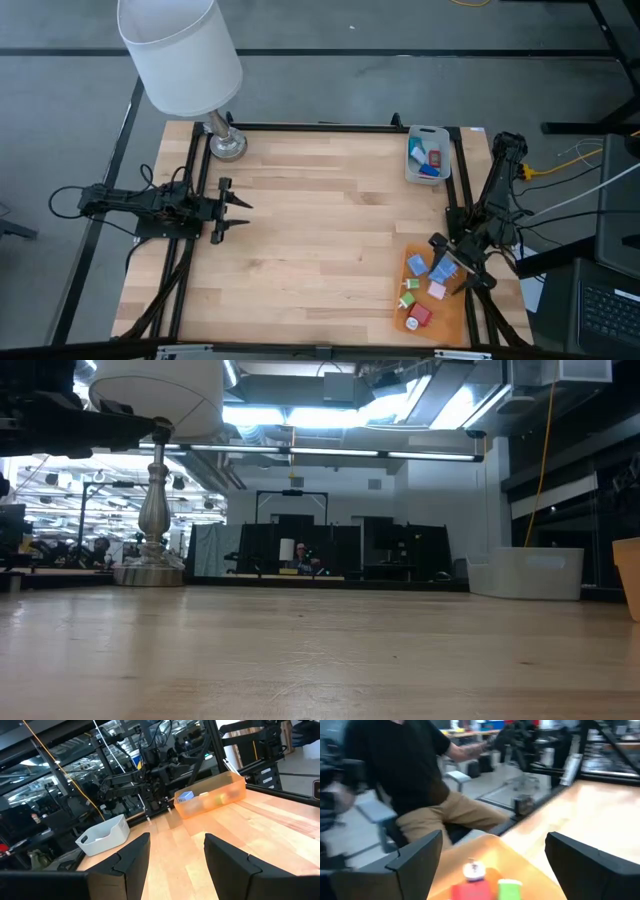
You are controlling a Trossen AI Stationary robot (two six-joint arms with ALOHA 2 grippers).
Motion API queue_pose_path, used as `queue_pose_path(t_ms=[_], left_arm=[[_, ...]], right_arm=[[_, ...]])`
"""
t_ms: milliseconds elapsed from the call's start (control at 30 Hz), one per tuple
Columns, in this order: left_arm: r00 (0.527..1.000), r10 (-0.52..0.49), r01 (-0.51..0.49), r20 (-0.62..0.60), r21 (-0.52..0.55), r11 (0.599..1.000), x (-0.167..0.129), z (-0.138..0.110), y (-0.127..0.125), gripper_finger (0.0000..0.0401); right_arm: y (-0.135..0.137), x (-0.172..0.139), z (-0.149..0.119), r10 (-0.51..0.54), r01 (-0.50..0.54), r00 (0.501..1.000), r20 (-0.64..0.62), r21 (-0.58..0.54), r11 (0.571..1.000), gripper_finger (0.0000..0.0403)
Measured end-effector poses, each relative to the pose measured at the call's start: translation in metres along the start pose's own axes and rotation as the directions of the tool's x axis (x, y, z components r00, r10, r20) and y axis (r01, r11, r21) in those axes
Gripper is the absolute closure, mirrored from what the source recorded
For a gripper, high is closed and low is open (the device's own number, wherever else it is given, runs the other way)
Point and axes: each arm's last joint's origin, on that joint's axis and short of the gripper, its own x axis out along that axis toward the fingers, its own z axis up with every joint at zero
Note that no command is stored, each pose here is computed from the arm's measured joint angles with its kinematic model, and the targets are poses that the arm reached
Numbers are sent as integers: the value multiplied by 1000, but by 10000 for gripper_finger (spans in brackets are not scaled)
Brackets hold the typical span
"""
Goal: Pick & Place Office items
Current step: Return to Home Position
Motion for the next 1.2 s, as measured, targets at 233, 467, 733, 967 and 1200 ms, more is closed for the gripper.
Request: queue_pose_path(t_ms=[233, 467, 733, 967, 1200], left_arm=[[1000, 1, -1, 0, 0, 1000, 0, 0, 0, 219], [1000, 2, -2, 0, 0, 1000, 0, 0, 0, 219], [1000, 2, -2, 0, 0, 1000, 0, 0, 0, 219], [1000, 2, -2, 0, 0, 1000, 0, 0, 0, 219], [1000, 1, -1, 0, 0, 1000, 0, 0, 0, 219]], right_arm=[[4, 1, -8, 151, -165, 984, -96, -147, 975, 56], [6, 1, -10, 207, -219, 971, -122, -98, 971, 56], [6, 1, -9, 206, -215, 971, -121, -64, 975, 56], [6, 1, -9, 203, -212, 972, -121, -64, 975, 56], [6, 1, -9, 203, -212, 972, -121, -64, 975, 56]])
